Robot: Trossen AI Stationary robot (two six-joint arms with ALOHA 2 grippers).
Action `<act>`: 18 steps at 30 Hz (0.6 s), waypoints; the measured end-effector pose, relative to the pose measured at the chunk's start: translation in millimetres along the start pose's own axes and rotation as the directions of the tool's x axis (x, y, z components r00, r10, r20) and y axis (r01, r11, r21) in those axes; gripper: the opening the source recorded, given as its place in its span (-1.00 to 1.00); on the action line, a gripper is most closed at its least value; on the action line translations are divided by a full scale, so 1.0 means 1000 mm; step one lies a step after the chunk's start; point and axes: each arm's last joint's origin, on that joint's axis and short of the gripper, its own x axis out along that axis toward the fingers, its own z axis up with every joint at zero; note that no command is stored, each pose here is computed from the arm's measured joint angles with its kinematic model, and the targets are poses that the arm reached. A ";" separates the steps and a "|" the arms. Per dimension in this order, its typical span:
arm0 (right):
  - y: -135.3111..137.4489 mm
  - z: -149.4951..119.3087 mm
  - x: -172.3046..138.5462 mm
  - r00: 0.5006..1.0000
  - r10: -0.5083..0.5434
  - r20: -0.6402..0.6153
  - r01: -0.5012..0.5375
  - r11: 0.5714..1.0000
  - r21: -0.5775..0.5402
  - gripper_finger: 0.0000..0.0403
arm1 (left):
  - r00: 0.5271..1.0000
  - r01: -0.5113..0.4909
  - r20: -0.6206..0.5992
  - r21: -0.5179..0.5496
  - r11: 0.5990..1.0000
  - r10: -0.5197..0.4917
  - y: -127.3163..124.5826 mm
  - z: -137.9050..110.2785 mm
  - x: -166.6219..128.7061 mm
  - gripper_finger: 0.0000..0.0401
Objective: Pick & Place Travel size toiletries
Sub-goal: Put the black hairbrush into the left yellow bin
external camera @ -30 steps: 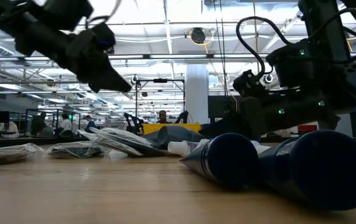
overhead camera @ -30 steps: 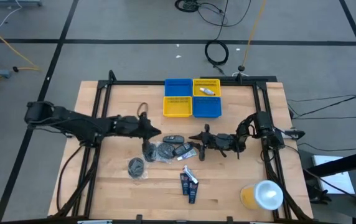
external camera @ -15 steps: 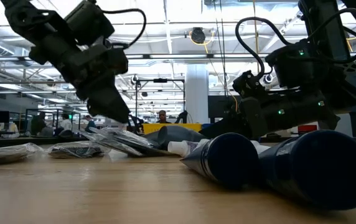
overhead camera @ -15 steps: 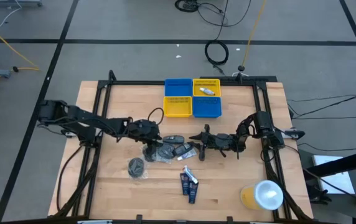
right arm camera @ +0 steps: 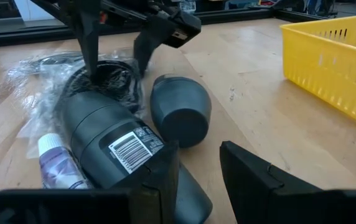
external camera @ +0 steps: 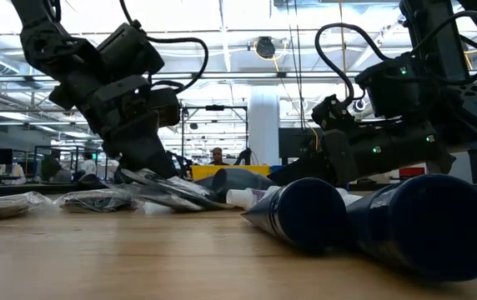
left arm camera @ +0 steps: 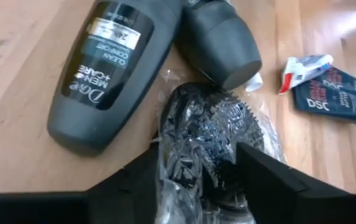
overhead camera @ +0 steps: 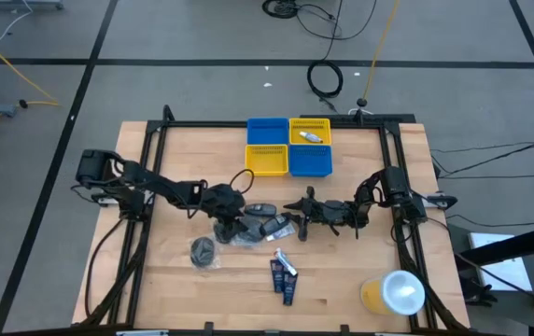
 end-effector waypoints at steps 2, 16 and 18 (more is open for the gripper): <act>0.000 0.000 0.000 1.000 0.000 -0.001 0.000 1.000 0.000 -0.46 | 1.000 0.005 0.004 0.017 1.000 -0.005 0.000 0.000 0.000 -0.23; 0.000 0.000 0.000 1.000 -0.001 -0.005 0.001 1.000 -0.001 -0.46 | 0.987 0.138 0.051 0.178 0.974 -0.149 -0.016 0.014 -0.022 -0.84; 0.000 -0.001 0.000 1.000 -0.001 -0.006 0.001 1.000 -0.002 -0.46 | 0.982 0.144 0.088 0.212 0.967 -0.165 -0.021 0.019 -0.031 -0.82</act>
